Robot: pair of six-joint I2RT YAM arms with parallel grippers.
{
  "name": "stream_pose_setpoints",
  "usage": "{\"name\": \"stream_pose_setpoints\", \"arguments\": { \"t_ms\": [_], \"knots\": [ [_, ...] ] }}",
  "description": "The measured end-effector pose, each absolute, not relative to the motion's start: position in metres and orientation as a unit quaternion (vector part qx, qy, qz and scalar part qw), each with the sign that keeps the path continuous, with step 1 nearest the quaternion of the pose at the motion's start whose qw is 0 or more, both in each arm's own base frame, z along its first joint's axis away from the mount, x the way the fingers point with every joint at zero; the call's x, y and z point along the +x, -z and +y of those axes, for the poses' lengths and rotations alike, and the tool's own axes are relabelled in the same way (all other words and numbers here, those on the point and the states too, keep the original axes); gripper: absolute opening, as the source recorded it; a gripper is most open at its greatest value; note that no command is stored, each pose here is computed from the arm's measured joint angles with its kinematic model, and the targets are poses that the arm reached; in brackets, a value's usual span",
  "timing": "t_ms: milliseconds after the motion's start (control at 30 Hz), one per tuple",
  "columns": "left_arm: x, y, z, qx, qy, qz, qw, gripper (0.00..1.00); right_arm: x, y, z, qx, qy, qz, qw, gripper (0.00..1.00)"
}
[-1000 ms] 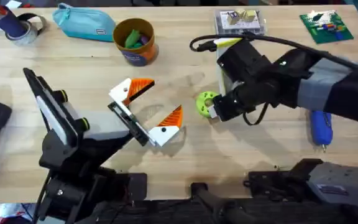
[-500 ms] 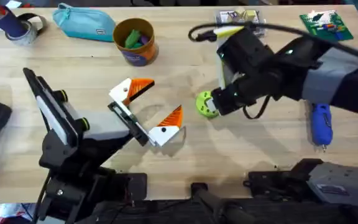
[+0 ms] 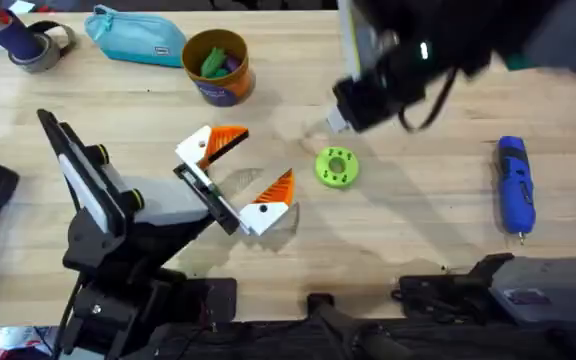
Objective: Pick up the gripper from the table and insert it into the empty holder that is missing its gripper. Then pick up a screw, insert it into the mounting hole, and use the screwdriver to tighten it. Finally, clean up the table by picking up the vegetable and placing it into the bucket.
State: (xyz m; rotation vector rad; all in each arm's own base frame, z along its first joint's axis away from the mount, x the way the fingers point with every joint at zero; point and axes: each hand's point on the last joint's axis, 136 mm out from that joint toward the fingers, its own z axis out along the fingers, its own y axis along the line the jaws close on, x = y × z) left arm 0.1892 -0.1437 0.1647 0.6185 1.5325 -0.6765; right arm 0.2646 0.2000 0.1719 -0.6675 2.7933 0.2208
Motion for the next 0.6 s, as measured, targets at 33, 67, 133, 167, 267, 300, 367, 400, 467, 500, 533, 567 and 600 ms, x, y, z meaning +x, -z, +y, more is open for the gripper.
{"name": "stream_pose_setpoints", "arguments": {
  "t_ms": [33, 67, 133, 167, 267, 300, 367, 400, 467, 500, 533, 567, 600],
  "knots": [
    [0.189, -0.165, -0.144, 0.270, 0.295, 0.668, 0.627, 0.991, 0.270, -0.179, 0.204, -0.236, -0.072, 0.961, 0.126, 0.006],
    [0.189, -0.165, -0.144, 0.270, 0.295, 0.668, 0.627, 0.991, 0.276, -0.185, 0.208, -0.242, -0.069, 0.960, 0.124, 0.006],
    [0.189, -0.165, -0.144, 0.270, 0.295, 0.668, 0.627, 0.991, 0.286, -0.193, 0.218, -0.259, -0.064, 0.957, 0.115, 0.006],
    [0.189, -0.165, -0.144, 0.270, 0.295, 0.669, 0.627, 0.991, 0.291, -0.196, 0.226, -0.270, -0.066, 0.954, 0.113, 0.006],
    [0.189, -0.165, -0.144, 0.270, 0.295, 0.668, 0.627, 0.991, 0.300, -0.205, 0.255, -0.305, -0.093, 0.941, 0.111, 0.006],
    [0.189, -0.165, -0.144, 0.270, 0.295, 0.668, 0.627, 0.991, 0.301, -0.208, 0.265, -0.317, -0.106, 0.936, 0.112, 0.006],
    [0.189, -0.165, -0.144, 0.270, 0.295, 0.668, 0.627, 0.991, 0.301, -0.216, 0.284, -0.340, -0.134, 0.923, 0.117, 0.006],
    [0.189, -0.165, -0.144, 0.270, 0.295, 0.669, 0.627, 0.991, 0.299, -0.220, 0.291, -0.351, -0.145, 0.917, 0.120, 0.006],
    [0.189, -0.165, -0.144, 0.270, 0.295, 0.668, 0.627, 0.991, 0.292, -0.227, 0.301, -0.374, -0.162, 0.905, 0.124, 0.006],
    [0.189, -0.165, -0.144, 0.270, 0.295, 0.669, 0.627, 0.991, 0.288, -0.230, 0.307, -0.386, -0.170, 0.898, 0.125, 0.006],
    [0.189, -0.165, -0.144, 0.270, 0.295, 0.669, 0.627, 0.991, 0.282, -0.233, 0.313, -0.401, -0.182, 0.889, 0.125, 0.006],
    [0.189, -0.165, -0.144, 0.270, 0.295, 0.669, 0.627, 0.991, 0.276, -0.235, 0.318, -0.415, -0.190, 0.881, 0.123, 0.006],
    [0.189, -0.165, -0.144, 0.270, 0.295, 0.669, 0.627, 0.991, 0.269, -0.236, 0.325, -0.431, -0.201, 0.871, 0.120, 0.006]
  ]
}}
